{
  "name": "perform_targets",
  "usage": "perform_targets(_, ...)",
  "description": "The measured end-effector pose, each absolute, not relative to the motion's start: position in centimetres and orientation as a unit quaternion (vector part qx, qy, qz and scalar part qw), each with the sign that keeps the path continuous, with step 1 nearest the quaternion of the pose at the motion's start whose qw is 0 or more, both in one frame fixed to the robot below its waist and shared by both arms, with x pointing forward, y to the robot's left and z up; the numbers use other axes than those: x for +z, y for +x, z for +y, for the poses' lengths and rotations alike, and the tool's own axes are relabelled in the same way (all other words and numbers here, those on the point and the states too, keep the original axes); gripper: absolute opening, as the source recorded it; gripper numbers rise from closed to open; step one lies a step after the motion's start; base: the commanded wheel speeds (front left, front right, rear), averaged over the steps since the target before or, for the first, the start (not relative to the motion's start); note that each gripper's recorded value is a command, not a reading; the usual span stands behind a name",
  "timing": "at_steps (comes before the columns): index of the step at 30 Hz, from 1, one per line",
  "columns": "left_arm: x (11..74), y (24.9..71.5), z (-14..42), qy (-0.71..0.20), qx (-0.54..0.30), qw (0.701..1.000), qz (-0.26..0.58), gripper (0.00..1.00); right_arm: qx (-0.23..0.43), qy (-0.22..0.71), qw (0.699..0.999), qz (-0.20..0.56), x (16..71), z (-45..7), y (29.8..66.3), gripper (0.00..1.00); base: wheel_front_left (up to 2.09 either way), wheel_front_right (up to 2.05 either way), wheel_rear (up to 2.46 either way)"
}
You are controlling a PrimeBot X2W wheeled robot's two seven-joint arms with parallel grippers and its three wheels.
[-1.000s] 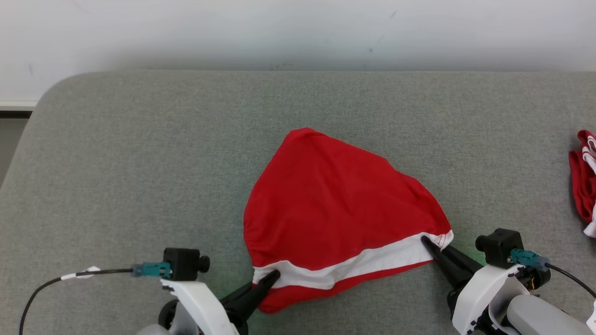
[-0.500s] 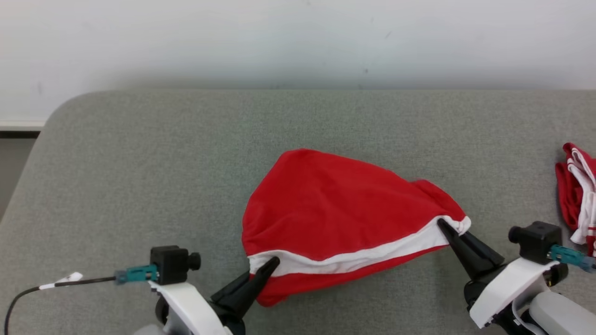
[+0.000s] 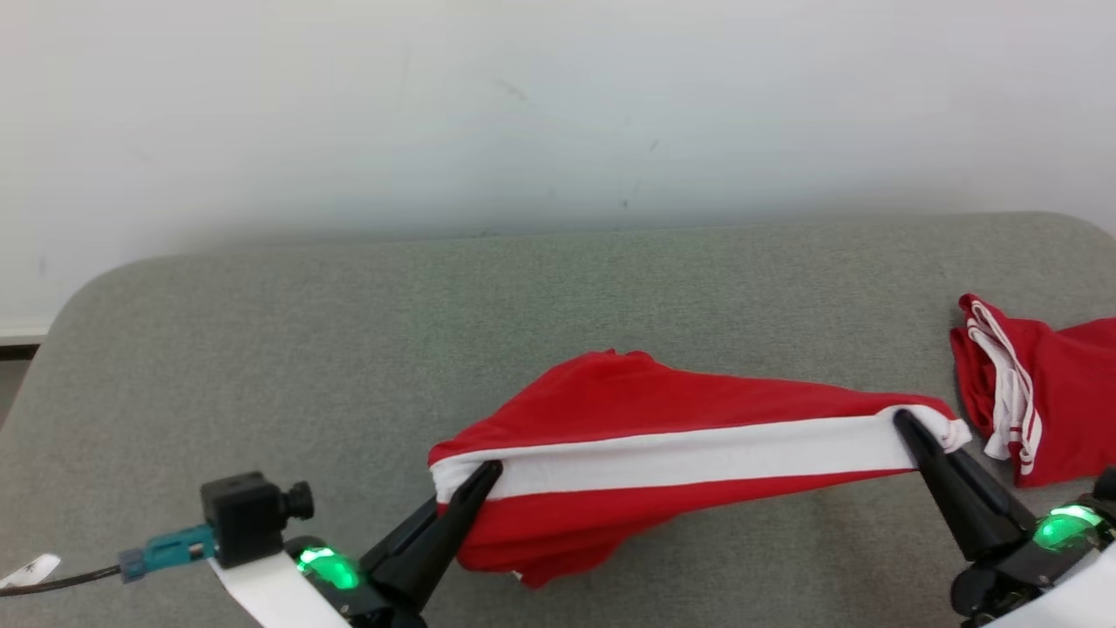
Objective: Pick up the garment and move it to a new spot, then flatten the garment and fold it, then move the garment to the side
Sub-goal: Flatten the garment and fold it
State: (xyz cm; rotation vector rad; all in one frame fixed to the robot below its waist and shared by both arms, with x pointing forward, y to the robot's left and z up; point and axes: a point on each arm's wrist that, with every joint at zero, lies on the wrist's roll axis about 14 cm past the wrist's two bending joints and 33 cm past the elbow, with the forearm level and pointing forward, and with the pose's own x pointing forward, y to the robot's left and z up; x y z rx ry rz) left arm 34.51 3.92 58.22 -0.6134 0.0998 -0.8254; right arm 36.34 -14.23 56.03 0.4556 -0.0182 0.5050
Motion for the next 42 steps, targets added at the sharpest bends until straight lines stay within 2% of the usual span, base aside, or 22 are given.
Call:
perform_targets(9,64.5,31.9,2.6,-0.290,-0.449,0.845,-0.018,0.00,0.216,0.213,0.944,-0.126,63.6,-19.3,31.3,0.00,0.00,0.00,0.00)
perform_targets(14,66.9,30.9,1.7,-0.278,-0.484,0.829,-0.039,0.00,0.212,0.202,0.941,-0.171,66.9,-20.4,29.2,0.00,0.00,0.00,0.00)
perform_targets(17,67.6,31.3,1.4,-0.262,-0.497,0.826,-0.041,0.00,0.210,0.193,0.941,-0.185,68.5,-20.9,28.9,0.00,0.00,0.00,0.00)
perform_targets(21,67.7,33.9,1.5,-0.218,-0.497,0.838,-0.047,0.00,0.200,0.172,0.948,-0.176,69.3,-21.8,30.4,0.00,0.00,0.00,0.00)
perform_targets(25,67.6,38.3,1.5,-0.191,-0.492,0.848,-0.051,0.00,0.206,0.161,0.951,-0.165,70.1,-22.0,34.4,0.00,0.00,0.00,0.00)
perform_targets(28,67.7,42.7,1.3,-0.175,-0.487,0.854,-0.057,0.00,0.205,0.157,0.953,-0.160,70.4,-22.3,39.4,0.00,0.00,0.00,0.00)
perform_targets(30,67.5,46.2,1.5,-0.158,-0.475,0.864,-0.061,0.00,0.197,0.120,0.962,-0.145,70.1,-22.4,43.4,0.00,0.00,0.00,0.00)
perform_targets(36,68.1,56.8,1.7,-0.122,-0.422,0.892,-0.104,0.00,0.191,0.083,0.965,-0.158,71.0,-19.2,55.4,0.00,0.00,0.00,0.00)
perform_targets(42,68.1,64.8,2.4,-0.120,-0.357,0.910,-0.171,0.00,0.198,0.099,0.959,-0.178,69.8,-15.3,62.5,0.00,0.00,0.00,0.00)
